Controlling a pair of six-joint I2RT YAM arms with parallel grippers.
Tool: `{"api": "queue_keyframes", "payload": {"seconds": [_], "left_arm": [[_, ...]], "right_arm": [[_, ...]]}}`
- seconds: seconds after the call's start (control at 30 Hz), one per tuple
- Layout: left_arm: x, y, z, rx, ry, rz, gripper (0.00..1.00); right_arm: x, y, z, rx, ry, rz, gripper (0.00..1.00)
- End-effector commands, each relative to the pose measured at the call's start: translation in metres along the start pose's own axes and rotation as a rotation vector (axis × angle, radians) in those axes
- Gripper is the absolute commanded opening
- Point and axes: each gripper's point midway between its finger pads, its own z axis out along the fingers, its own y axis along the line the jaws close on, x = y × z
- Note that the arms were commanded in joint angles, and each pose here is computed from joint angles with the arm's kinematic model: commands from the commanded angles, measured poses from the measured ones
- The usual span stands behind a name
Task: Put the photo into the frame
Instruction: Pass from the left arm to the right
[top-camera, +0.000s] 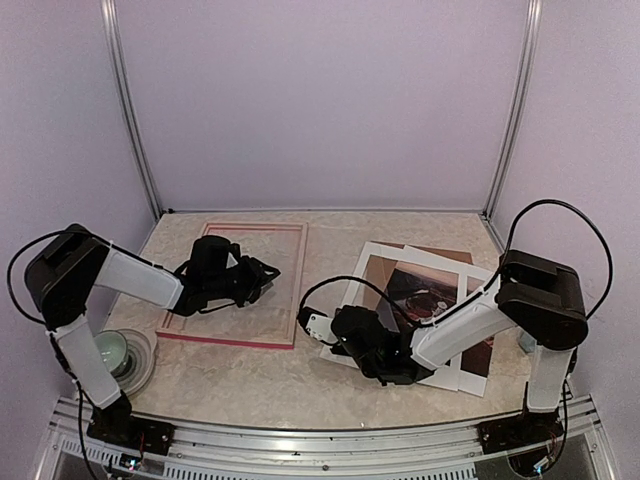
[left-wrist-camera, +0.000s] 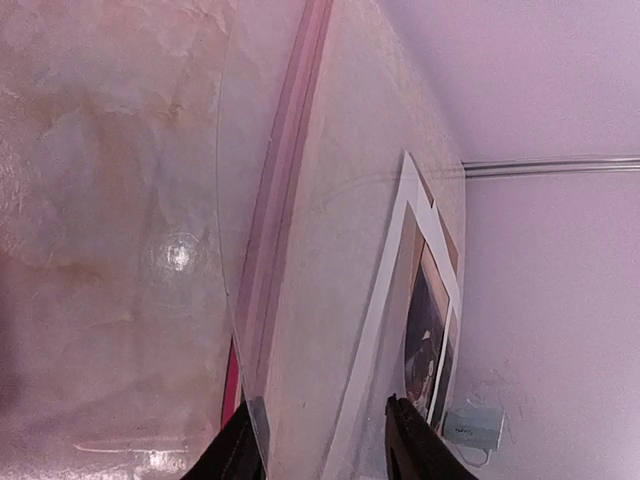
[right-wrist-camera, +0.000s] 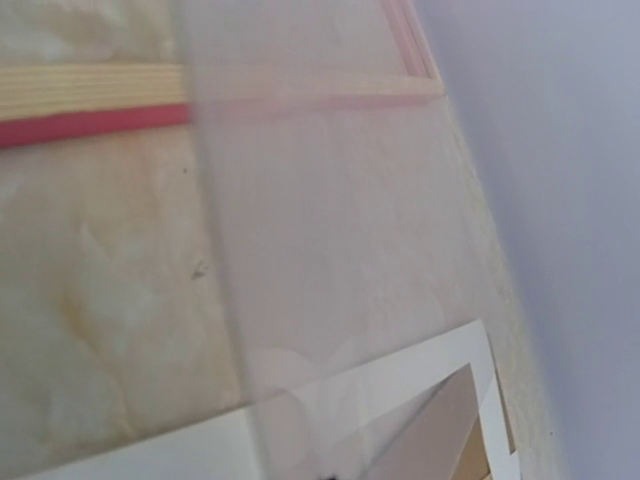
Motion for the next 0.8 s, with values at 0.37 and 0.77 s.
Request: {"api": "queue_keyframes", "payload": {"seconds": [0.37,0.77], "left_arm": [[-0.018,-0.002,-0.049,-0.012,-0.094,0.121,0.85],[-0.013,0.034,-0.105,-0.16,-0.21,0.204,0.78]], "right_arm": [[-0.014,-0.024,0.002,0.006,0.009,0.085,0.0],[-0.02,-0.067,0.011,0.023,-0.001,0.199,0.0]]}}
